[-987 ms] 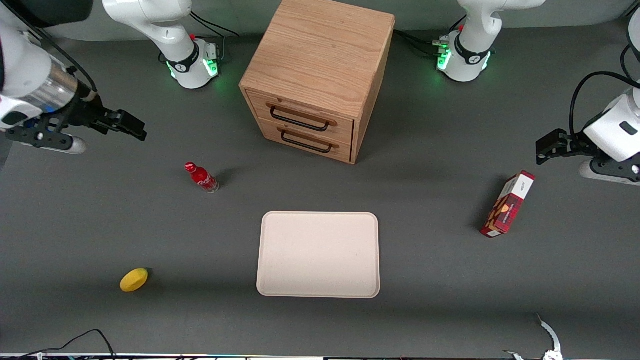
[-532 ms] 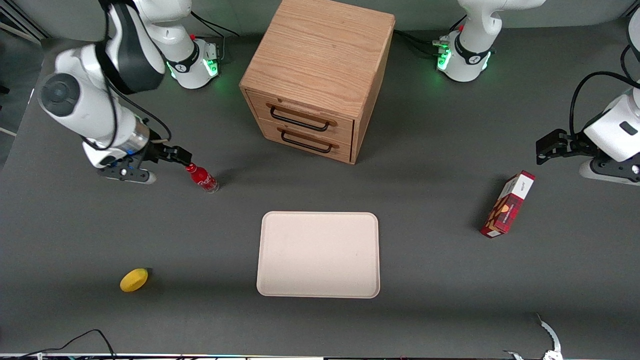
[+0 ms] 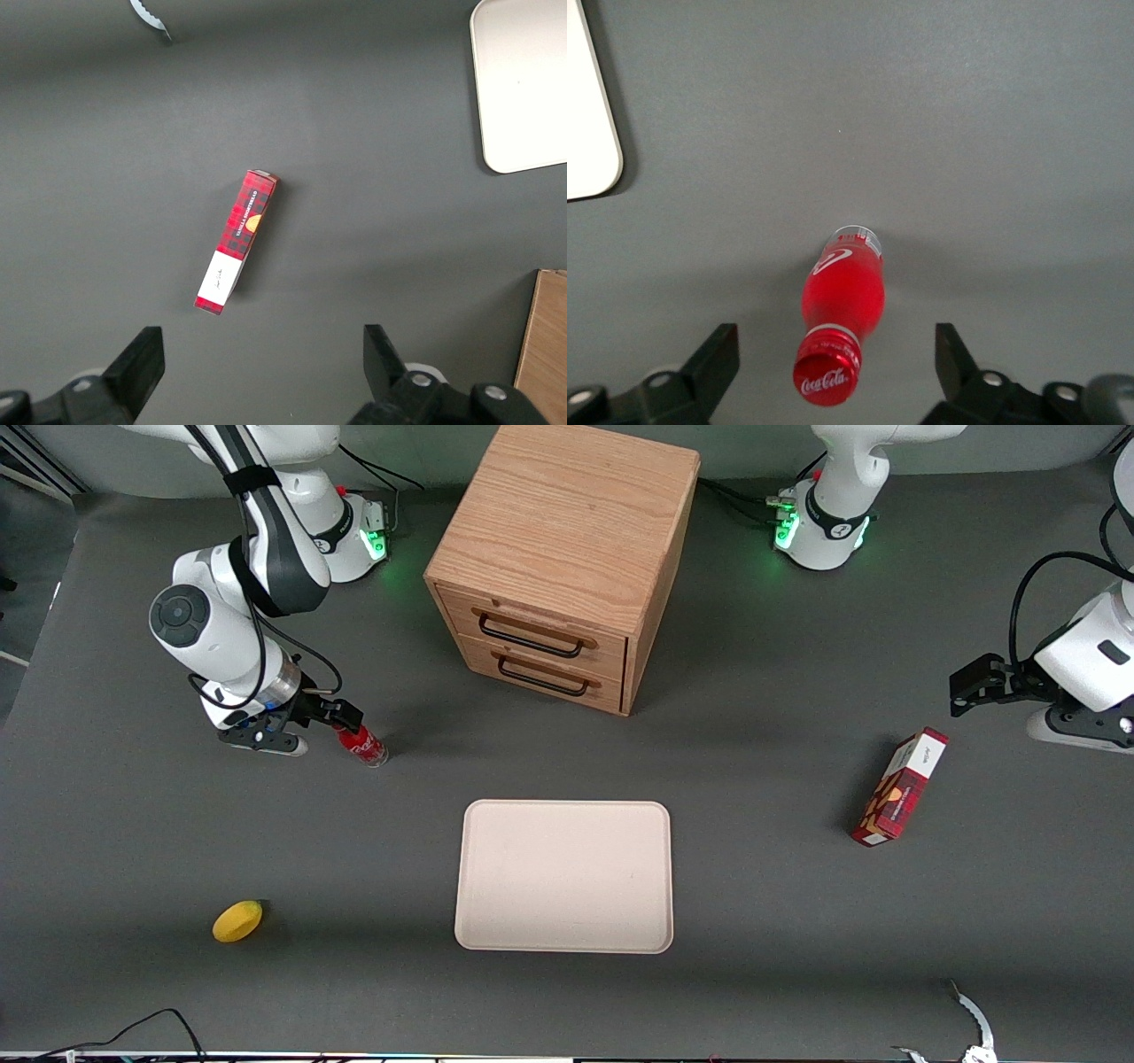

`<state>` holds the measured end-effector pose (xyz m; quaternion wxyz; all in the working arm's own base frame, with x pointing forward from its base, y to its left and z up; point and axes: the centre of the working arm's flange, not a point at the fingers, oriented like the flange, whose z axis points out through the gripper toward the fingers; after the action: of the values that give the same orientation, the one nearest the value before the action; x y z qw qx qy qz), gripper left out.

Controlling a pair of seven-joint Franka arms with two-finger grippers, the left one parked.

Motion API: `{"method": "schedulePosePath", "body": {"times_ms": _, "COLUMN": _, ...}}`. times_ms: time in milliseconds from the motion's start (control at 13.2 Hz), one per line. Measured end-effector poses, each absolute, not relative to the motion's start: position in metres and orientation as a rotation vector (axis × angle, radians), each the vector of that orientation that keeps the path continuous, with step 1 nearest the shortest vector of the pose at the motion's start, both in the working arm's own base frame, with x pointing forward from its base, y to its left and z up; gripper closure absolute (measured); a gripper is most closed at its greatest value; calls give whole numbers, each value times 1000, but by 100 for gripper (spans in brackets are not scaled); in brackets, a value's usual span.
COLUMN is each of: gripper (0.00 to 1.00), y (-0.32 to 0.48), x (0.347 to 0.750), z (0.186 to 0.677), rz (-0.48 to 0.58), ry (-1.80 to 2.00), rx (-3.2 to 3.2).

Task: Place coke bottle on tray
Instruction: 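Close the right gripper around the red bottle's cap end, then lift the red bottle and carry it to the cream tray's corner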

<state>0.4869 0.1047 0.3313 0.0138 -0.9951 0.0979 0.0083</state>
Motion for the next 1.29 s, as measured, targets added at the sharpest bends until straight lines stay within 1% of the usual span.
{"method": "schedulePosePath", "body": {"times_ms": 76, "gripper": 4, "y": 106, "x": 484, "z": 327, "rz": 26, "ry": 300, "rx": -3100}}
{"method": "schedulePosePath", "body": {"times_ms": 152, "gripper": 13, "y": 107, "x": 482, "z": 324, "rz": 30, "ry": 295, "rx": -3101}}
{"method": "schedulePosePath", "body": {"times_ms": 304, "gripper": 39, "y": 110, "x": 480, "z": 323, "rz": 34, "ry": 287, "rx": -3103}}
{"method": "schedulePosePath", "body": {"times_ms": 380, "gripper": 49, "y": 110, "x": 480, "z": 323, "rz": 34, "ry": 286, "rx": -3103}}
{"method": "schedulePosePath", "body": {"times_ms": 456, "gripper": 62, "y": 110, "x": 480, "z": 323, "rz": 34, "ry": 286, "rx": -3103}}
{"method": "schedulePosePath", "body": {"times_ms": 532, "gripper": 68, "y": 110, "x": 480, "z": 324, "rz": 30, "ry": 284, "rx": -3104}}
{"method": "schedulePosePath", "body": {"times_ms": 759, "gripper": 68, "y": 116, "x": 481, "z": 328, "rz": 19, "ry": 267, "rx": -3104}}
{"method": "schedulePosePath", "body": {"times_ms": 911, "gripper": 68, "y": 120, "x": 492, "z": 353, "rz": 29, "ry": 256, "rx": -3107}}
{"method": "schedulePosePath", "body": {"times_ms": 1063, "gripper": 68, "y": 122, "x": 513, "z": 417, "rz": 76, "ry": 223, "rx": -3116}}
{"method": "schedulePosePath", "body": {"times_ms": 1291, "gripper": 68, "y": 123, "x": 539, "z": 535, "rz": 57, "ry": 191, "rx": -3107}}
